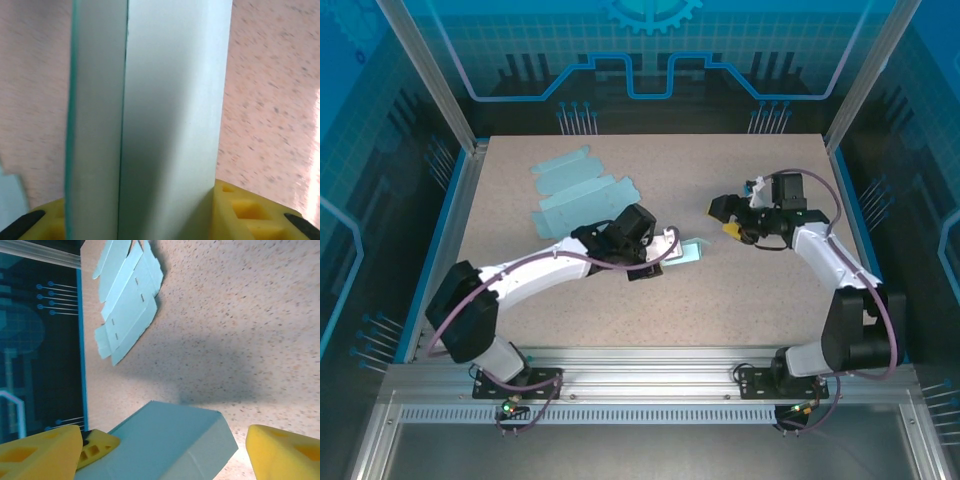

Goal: Fold the paper box

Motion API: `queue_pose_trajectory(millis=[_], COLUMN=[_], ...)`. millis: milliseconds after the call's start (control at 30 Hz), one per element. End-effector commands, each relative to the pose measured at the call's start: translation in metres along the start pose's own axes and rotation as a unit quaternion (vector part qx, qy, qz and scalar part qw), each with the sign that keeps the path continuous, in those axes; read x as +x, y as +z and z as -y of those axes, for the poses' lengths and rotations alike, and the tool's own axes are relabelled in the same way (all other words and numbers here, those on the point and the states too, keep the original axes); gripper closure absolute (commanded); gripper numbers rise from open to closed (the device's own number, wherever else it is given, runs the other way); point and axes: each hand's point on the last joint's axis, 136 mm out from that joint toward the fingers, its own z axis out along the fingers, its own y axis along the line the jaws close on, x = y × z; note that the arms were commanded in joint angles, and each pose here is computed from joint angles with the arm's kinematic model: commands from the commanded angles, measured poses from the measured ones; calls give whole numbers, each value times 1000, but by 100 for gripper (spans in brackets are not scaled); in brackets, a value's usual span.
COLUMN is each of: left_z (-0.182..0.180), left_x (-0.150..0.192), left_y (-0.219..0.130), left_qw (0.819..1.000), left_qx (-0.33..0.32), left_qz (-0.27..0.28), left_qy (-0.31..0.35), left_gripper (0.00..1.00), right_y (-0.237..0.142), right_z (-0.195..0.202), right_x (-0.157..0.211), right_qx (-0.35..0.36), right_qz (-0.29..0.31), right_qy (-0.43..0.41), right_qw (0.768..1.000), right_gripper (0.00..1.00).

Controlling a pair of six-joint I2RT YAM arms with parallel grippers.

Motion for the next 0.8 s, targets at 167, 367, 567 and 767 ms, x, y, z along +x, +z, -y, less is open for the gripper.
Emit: queue_pose_trajectory(millis=[167,367,567,767], left_z=[16,-2,-12,-19], left_x=[32,33,34,28], left_y=[9,15,20,14], left_qw=[984,983,983,987], left_qx=[137,140,139,117], left_qz=[-84,-91,-96,-81], left_qy=[-72,-78,-77,-74], left_gripper=[57,46,37,26], right_y=[-30,-25,-15,1], right_z=[12,2,-15,-24], right_x=[3,21,30,38], right_qx=[92,93,65,69], right_qz=[35,10,-4,-29], right_qy=[-92,-161,-223,-273], right_qw=[991,983,973,959], right_gripper=[17,29,38,39])
